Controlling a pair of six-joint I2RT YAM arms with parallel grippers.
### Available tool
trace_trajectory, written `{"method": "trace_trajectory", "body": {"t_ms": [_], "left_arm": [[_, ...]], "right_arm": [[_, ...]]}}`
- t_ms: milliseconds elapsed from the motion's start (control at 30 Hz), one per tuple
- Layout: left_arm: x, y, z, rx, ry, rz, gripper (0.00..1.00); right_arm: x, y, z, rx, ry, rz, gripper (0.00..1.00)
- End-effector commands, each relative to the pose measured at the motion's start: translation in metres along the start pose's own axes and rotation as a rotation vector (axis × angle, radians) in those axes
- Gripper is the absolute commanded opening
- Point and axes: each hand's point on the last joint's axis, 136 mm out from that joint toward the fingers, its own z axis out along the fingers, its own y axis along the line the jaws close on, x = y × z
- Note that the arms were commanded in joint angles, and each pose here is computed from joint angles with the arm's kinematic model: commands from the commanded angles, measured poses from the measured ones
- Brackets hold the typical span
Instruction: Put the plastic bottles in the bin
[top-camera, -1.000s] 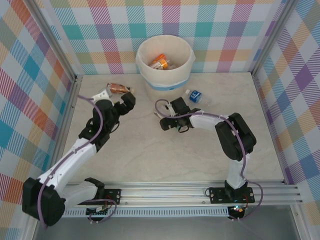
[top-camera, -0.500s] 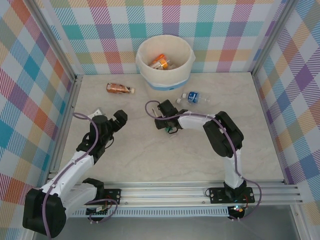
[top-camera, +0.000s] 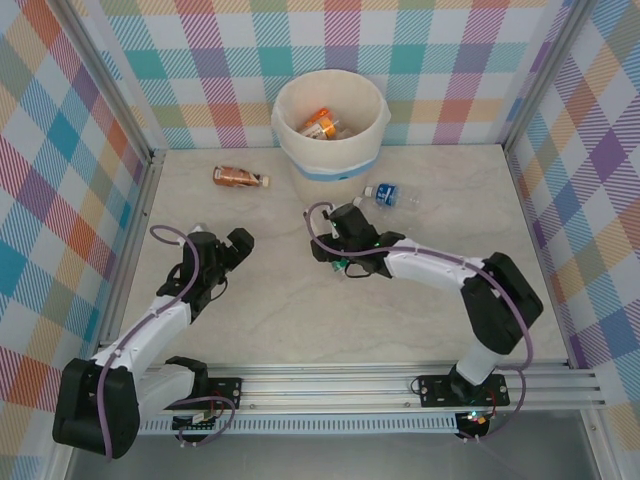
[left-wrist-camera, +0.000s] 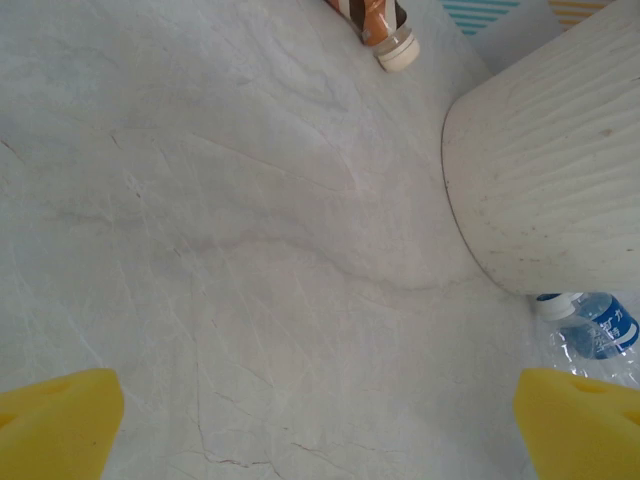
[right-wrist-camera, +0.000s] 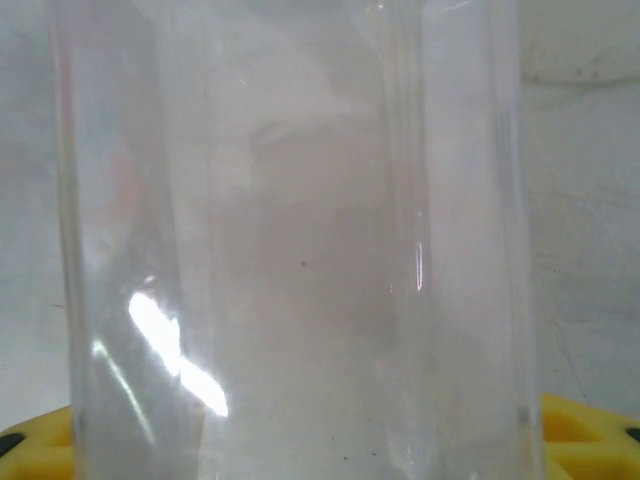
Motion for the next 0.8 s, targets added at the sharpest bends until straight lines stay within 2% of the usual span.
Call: {"method": "trace_trajectory", "body": {"t_ms": [0,200,433,600,767], "left_arm": [[-0.006,-0.009,0.000,0.031,0.004,-0.009,1.00],[-0.003,0.000,-0.006,-0.005,0.017,0.016,1.00],[0.006,0.017,-0.002,-0.023,0.019,-0.033,1.00],[0.010,0.021,0.006,-0.026,0.021,-0.071,1.00],[0.008,0.020,0.007,-0.036,0.023,-0.067,1.00]], "right_arm": [[-0.028,0.023,-0.031,-0.094,-0.084,-0.036,0.41],[-0.100,0.033,-0.086,-0.098,-0.212,-0.109,0.42],[-0.213,0.022,-0.142,-0.175,-0.441,-0.049,0.43],[-0.278,-0.005,-0.142,-0.132,-0.537,-0.016,0.44],[-0.322,-0.040,-0.109,0.000,-0.574,0.012,0.46]]}}
